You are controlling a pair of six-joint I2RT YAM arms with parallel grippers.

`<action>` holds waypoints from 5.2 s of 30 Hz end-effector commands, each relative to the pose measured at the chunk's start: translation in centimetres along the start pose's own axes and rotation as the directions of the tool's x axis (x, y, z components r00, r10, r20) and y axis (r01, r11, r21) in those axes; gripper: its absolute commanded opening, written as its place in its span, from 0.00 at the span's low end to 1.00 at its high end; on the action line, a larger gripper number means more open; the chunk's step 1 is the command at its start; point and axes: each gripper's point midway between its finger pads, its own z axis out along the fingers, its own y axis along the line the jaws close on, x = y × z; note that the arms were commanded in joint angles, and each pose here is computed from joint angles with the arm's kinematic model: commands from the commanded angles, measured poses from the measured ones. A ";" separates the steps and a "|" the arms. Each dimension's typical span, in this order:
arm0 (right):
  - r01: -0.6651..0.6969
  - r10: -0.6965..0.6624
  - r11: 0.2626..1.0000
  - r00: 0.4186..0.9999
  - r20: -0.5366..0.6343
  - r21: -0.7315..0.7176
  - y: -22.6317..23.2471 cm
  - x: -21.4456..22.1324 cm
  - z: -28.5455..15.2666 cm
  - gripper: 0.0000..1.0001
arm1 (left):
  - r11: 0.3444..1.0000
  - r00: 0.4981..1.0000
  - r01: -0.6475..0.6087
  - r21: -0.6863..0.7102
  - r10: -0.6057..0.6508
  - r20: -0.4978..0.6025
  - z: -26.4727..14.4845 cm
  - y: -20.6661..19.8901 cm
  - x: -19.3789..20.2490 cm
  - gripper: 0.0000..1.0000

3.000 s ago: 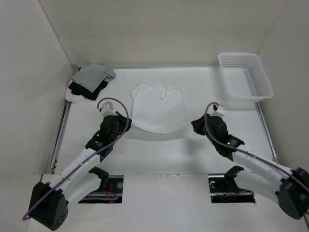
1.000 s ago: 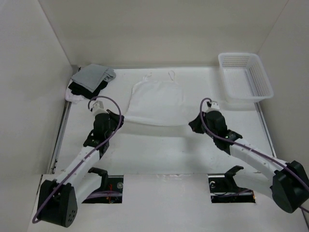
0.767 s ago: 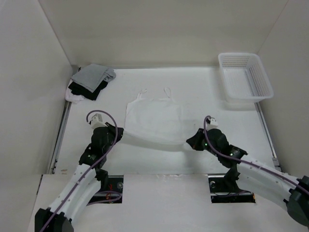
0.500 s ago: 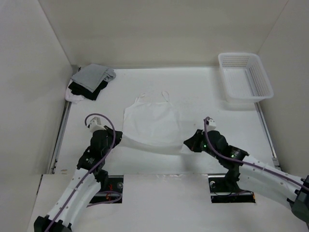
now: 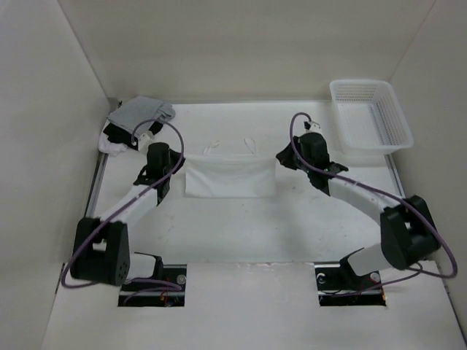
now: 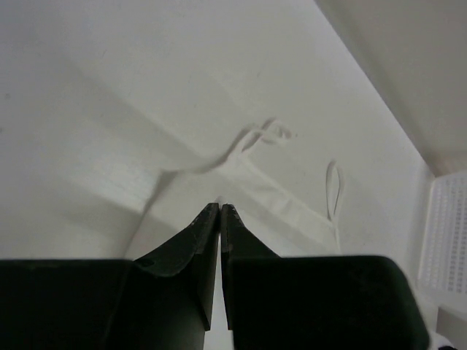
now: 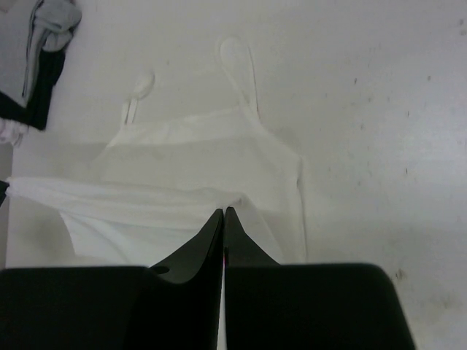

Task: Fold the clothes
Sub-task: Fold the tank top

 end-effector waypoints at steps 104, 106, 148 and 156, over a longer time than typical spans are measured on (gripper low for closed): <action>-0.026 0.026 1.000 1.000 0.008 0.012 -1.5 -0.3 2.5 0.06 | 0.992 0.993 -0.120 0.048 0.119 0.021 2.5 -2.2 1.8 0.03; -0.035 0.035 0.999 0.999 0.014 0.021 -1.8 -1.3 3.8 0.06 | 0.992 0.993 -0.113 0.052 0.111 0.025 3.6 -3.0 1.3 0.03; -0.011 0.010 1.000 0.998 -0.069 -0.022 -1.9 8.3 -4.6 0.23 | 0.991 0.999 -0.032 0.129 0.033 -0.007 -7.3 1.6 5.6 0.29; -0.032 0.027 0.997 0.997 -0.067 -0.077 0.2 6.5 0.8 0.07 | 0.973 0.993 -0.063 0.223 0.083 -0.080 -3.1 -4.5 10.1 0.27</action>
